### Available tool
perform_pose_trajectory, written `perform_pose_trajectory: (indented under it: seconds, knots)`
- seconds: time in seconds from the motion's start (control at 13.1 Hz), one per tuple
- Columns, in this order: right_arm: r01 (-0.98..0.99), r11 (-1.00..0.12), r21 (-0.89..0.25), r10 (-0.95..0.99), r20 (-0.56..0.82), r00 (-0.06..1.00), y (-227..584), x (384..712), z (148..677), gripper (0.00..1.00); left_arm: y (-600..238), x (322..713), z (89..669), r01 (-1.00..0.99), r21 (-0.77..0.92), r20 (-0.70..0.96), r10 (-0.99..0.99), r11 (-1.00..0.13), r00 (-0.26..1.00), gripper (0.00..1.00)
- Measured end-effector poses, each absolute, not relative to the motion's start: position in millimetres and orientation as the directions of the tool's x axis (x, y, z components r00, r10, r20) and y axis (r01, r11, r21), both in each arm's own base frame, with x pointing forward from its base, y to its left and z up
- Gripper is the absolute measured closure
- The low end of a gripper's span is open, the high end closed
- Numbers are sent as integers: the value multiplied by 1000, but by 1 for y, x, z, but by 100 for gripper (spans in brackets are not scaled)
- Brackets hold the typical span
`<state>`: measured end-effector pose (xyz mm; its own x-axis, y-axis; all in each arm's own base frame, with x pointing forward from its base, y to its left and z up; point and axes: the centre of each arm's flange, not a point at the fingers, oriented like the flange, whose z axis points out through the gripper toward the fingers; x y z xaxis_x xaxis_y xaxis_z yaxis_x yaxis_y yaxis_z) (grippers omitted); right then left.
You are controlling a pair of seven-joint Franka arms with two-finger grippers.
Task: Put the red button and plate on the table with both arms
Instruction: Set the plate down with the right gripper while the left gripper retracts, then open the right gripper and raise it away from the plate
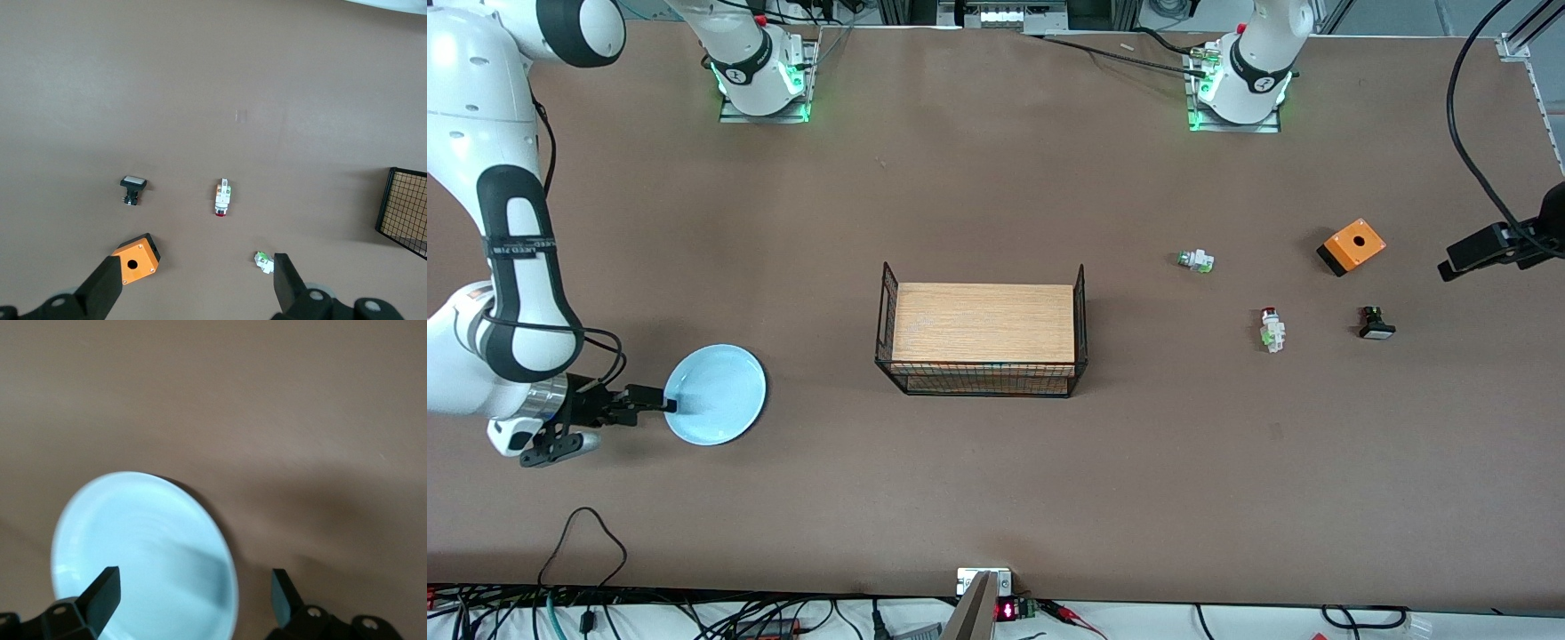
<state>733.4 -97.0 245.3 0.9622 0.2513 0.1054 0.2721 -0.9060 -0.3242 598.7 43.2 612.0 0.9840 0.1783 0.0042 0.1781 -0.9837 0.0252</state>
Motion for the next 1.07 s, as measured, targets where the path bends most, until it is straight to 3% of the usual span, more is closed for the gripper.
perform_pose_trajectory:
  seconds: [0.23, 0.46, 0.69, 1.07]
  knots:
    - [345, -902, -261, 328, 106, 939, -46, 740, 316, 0, 31, 600, 613, 155, 29, 10, 155, -988, 988, 0]
    - [265, -944, -198, 270, 1, 963, 1, 733, 376, 0, 27, 599, 607, 151, 29, 36, 152, -988, 988, 0]
    - [115, -979, -166, 141, -153, 978, 55, 713, 442, 0, 23, 584, 597, 149, 19, 32, 150, -989, 988, 0]
    - [63, -990, -130, 84, -162, 983, 83, 680, 526, 0, 13, 578, 602, 133, 17, 36, 133, -991, 990, 0]
